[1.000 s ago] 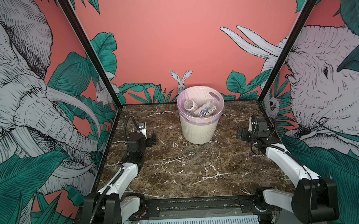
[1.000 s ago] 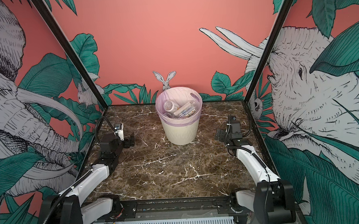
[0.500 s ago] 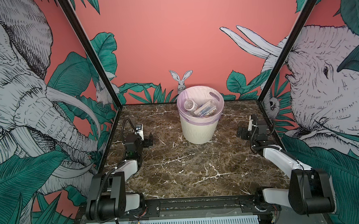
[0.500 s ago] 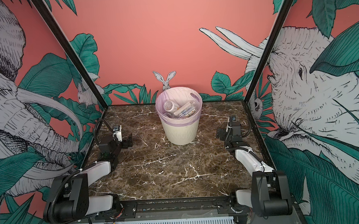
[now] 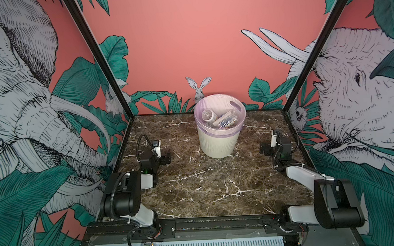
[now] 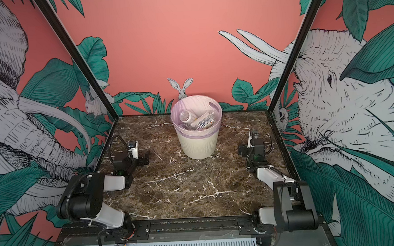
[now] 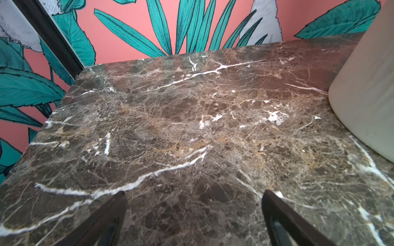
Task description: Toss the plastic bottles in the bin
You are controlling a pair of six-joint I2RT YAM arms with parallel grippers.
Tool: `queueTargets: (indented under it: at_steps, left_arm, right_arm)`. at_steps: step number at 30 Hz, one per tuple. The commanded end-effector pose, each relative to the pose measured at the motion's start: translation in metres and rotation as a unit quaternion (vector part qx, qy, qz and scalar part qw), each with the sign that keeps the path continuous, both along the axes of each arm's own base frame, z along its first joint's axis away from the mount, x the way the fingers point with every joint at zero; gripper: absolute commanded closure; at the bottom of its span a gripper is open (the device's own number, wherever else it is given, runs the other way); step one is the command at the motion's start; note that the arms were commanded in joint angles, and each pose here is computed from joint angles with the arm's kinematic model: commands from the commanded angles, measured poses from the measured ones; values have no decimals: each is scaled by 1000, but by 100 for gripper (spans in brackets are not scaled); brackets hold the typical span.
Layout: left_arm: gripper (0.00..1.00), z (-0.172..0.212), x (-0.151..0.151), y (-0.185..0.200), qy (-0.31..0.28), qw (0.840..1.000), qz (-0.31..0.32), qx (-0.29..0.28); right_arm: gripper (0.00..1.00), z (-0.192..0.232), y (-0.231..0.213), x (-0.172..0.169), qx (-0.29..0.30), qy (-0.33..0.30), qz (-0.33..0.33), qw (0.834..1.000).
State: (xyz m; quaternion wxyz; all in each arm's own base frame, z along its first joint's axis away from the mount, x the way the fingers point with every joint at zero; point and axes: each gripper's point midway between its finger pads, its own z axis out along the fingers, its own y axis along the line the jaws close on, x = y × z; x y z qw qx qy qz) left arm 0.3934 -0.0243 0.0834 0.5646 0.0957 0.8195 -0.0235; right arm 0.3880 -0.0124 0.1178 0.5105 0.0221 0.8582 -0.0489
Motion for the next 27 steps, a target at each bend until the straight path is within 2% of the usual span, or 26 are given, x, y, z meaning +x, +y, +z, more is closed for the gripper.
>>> queueTargets:
  at_steps: [1,20,27]
  left_arm:
    - [1,14,4,-1,-24,1000,-11,5]
    - [0,13,6,-1,-20,1000,-10,8]
    - [0,13,7,-2,-19,1000,-10,12]
  right_arm:
    - [0,8,-2,8,-15,-29,6,999]
    - [0,-21,-1,17,-10,-38,24,999]
    - [2,-25,8,11,-17,-70,45,996]
